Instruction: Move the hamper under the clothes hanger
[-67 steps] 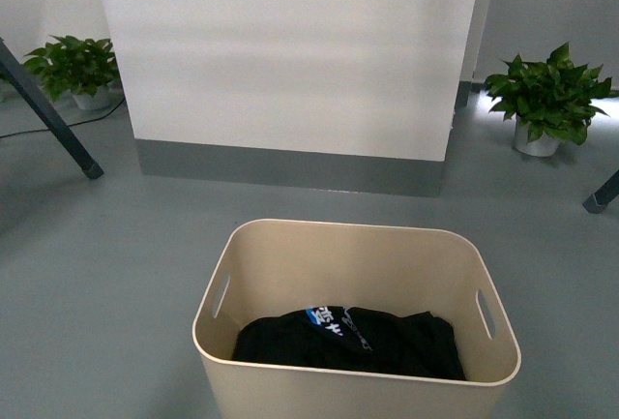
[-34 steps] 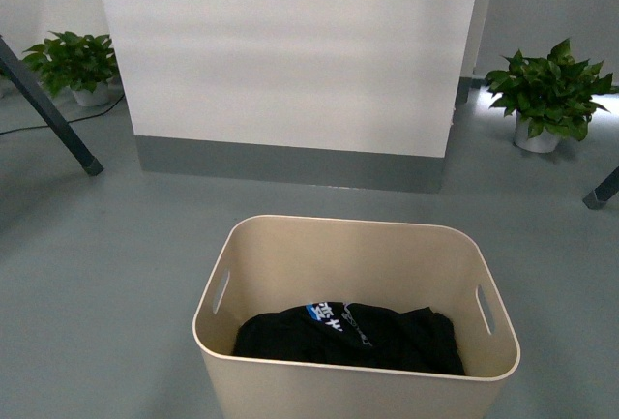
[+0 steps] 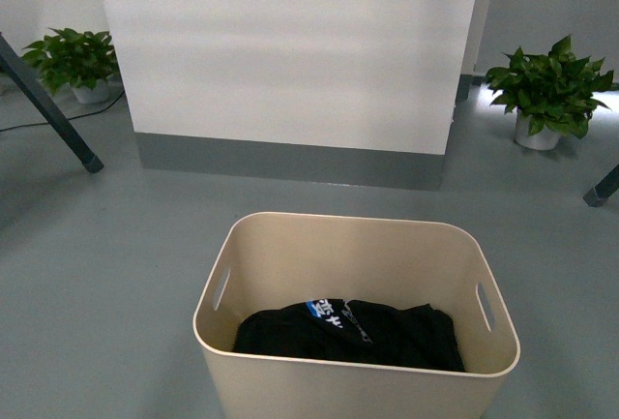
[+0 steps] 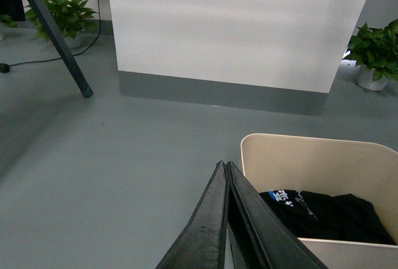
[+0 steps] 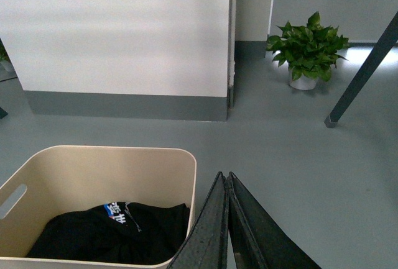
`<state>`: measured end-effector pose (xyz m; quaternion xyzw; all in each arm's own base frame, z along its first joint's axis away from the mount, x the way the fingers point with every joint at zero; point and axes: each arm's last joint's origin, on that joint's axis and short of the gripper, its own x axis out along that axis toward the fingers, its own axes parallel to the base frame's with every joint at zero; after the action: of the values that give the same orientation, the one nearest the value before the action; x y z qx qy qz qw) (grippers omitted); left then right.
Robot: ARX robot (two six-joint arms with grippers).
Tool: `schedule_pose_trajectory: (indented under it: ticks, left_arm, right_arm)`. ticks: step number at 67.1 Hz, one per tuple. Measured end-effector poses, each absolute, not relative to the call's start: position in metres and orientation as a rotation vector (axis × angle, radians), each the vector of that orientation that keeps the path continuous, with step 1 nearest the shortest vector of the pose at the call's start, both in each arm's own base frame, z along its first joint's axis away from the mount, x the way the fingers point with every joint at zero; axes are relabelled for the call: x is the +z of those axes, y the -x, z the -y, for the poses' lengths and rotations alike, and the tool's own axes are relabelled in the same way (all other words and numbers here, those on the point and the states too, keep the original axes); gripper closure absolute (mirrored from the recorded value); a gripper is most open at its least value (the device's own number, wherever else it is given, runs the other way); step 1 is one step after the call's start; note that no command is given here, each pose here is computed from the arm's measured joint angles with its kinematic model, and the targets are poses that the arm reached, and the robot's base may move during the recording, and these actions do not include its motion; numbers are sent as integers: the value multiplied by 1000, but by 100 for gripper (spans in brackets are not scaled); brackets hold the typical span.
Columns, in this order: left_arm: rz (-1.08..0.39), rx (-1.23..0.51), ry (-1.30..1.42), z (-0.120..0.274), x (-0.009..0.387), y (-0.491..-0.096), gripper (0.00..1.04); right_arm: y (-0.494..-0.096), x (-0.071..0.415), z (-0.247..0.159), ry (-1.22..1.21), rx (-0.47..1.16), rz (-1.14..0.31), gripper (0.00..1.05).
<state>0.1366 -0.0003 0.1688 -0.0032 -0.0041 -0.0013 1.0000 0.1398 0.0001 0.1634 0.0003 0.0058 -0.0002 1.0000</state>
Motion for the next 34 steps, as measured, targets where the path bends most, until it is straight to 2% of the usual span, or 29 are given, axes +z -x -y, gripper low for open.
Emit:
schedule_pose_trajectory:
  ticks: [34]
  left_arm:
    - [22, -3, 6, 0, 173, -117, 101]
  right_arm:
    - [-119, 169, 0, -1, 0, 7, 103]
